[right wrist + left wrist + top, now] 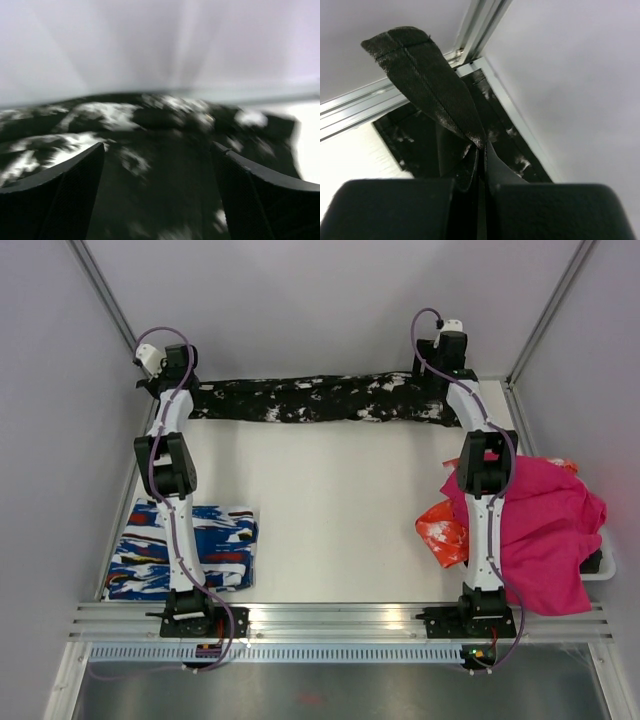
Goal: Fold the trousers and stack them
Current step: Fold the trousers
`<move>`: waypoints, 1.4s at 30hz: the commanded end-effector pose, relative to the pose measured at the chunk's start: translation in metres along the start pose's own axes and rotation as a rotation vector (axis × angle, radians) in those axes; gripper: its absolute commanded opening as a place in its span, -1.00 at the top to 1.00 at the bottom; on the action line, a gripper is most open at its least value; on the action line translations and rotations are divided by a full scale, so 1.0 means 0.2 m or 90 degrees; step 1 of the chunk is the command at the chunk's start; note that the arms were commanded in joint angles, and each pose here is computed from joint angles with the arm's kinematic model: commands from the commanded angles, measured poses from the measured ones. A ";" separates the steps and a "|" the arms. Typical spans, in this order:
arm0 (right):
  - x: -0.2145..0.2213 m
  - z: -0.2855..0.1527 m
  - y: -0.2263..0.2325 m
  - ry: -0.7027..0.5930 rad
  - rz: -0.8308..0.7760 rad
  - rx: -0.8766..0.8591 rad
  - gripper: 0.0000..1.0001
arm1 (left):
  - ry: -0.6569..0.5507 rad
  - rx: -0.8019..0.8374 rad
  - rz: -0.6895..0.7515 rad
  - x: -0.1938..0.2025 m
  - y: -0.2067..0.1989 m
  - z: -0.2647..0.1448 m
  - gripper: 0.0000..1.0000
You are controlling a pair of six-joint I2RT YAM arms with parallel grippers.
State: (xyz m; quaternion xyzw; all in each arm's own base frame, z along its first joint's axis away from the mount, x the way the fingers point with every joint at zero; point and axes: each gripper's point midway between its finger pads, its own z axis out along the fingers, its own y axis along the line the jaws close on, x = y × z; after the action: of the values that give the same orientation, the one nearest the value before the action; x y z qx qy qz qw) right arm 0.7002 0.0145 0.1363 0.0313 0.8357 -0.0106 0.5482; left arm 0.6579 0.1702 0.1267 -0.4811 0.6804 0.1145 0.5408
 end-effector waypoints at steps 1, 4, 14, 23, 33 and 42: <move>-0.10 -0.21 -0.20 0.023 0.039 0.119 -0.87 | -0.075 0.052 -0.090 -0.20 -0.14 0.03 0.95; 0.02 -0.28 -0.32 0.076 0.075 0.187 -0.89 | -0.073 0.078 -0.101 -0.21 -0.18 0.03 0.95; 0.15 -0.34 -0.76 0.111 0.208 0.262 -0.89 | -0.063 0.084 -0.063 -0.21 -0.18 0.01 0.95; 0.26 -0.15 -0.69 0.136 0.100 0.167 -0.89 | -0.048 0.093 -0.027 -0.18 -0.18 0.00 0.95; 0.33 -0.06 -0.74 0.138 0.052 0.183 -0.84 | -0.044 0.098 -0.007 -0.20 -0.19 -0.03 0.95; 0.32 -0.02 -0.69 0.125 0.046 0.139 0.08 | -0.034 0.102 0.018 -0.17 -0.20 -0.05 0.95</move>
State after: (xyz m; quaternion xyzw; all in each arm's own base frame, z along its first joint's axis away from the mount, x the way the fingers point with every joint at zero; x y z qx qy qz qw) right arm 0.6428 -0.1228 0.0454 0.1300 0.8970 -0.0950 0.4117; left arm 0.6790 0.1603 0.1325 -0.4382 0.6937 0.0843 0.5654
